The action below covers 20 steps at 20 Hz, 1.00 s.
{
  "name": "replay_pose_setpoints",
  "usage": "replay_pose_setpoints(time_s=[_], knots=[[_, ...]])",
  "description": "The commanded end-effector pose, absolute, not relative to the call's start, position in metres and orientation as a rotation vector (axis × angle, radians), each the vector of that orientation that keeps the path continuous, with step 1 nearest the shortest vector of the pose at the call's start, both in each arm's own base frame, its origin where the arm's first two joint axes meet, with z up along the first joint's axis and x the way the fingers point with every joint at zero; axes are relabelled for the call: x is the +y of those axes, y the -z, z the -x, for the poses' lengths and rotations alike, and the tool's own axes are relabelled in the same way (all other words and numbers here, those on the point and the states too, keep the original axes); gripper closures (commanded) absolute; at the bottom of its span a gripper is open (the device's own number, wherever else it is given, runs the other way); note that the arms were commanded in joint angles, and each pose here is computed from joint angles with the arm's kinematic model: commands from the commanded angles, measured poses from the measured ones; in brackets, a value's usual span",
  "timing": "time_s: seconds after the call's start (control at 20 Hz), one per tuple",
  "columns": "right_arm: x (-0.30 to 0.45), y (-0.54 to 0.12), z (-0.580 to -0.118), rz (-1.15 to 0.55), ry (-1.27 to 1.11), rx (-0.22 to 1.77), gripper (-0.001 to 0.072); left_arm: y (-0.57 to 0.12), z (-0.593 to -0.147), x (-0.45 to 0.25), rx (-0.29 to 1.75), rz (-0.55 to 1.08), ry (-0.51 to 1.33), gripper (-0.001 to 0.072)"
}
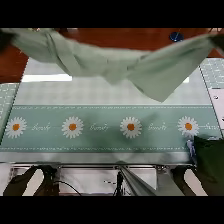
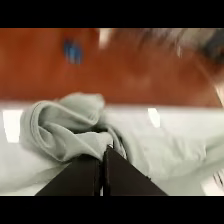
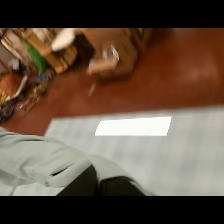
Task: Fold the shirts.
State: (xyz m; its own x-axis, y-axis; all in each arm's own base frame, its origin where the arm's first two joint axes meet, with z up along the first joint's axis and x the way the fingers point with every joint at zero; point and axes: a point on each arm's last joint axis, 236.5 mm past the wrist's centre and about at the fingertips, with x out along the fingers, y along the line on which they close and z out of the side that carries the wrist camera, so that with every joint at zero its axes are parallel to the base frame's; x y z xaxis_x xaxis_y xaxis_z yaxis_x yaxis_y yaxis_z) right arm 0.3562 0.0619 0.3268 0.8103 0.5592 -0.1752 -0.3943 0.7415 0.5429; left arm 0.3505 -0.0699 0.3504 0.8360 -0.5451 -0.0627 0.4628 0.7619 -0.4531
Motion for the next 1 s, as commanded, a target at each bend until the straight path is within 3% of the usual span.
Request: replay_pose_setpoints(time_s=[0.0,0.1,0.25,0.35,0.55,0.75,0.95], knots=[[0.070,-0.442,-0.322,-0.396,-0.534,0.074,0.0688,-0.521,-0.260,-0.067,-0.312,0.313,0.456,0.0682],[0.072,-0.490,-0.301,-0.341,-0.517,-0.036,0.0689,-0.566,-0.210,-0.076,-0.447,0.185,0.415,0.0682],[0.078,-0.512,-0.278,-0.297,-0.485,-0.043,0.0688,-0.576,-0.171,-0.088,-0.439,0.168,0.388,0.0682],[0.081,-0.495,-0.267,-0.258,-0.456,0.057,0.0688,-0.538,-0.174,-0.089,-0.267,0.187,0.348,0.0683],[0.045,-0.423,-0.236,-0.125,-0.210,0.352,0.0688,-0.412,-0.172,-0.085,0.275,0.208,0.262,0.0683],[0.016,-0.380,-0.188,-0.056,-0.027,0.541,0.0688,-0.373,-0.150,-0.094,0.460,0.231,0.274,0.0683],[0.026,-0.348,-0.172,-0.038,-0.094,0.695,0.0688,-0.324,-0.134,-0.085,0.684,0.209,0.246,0.0683]])
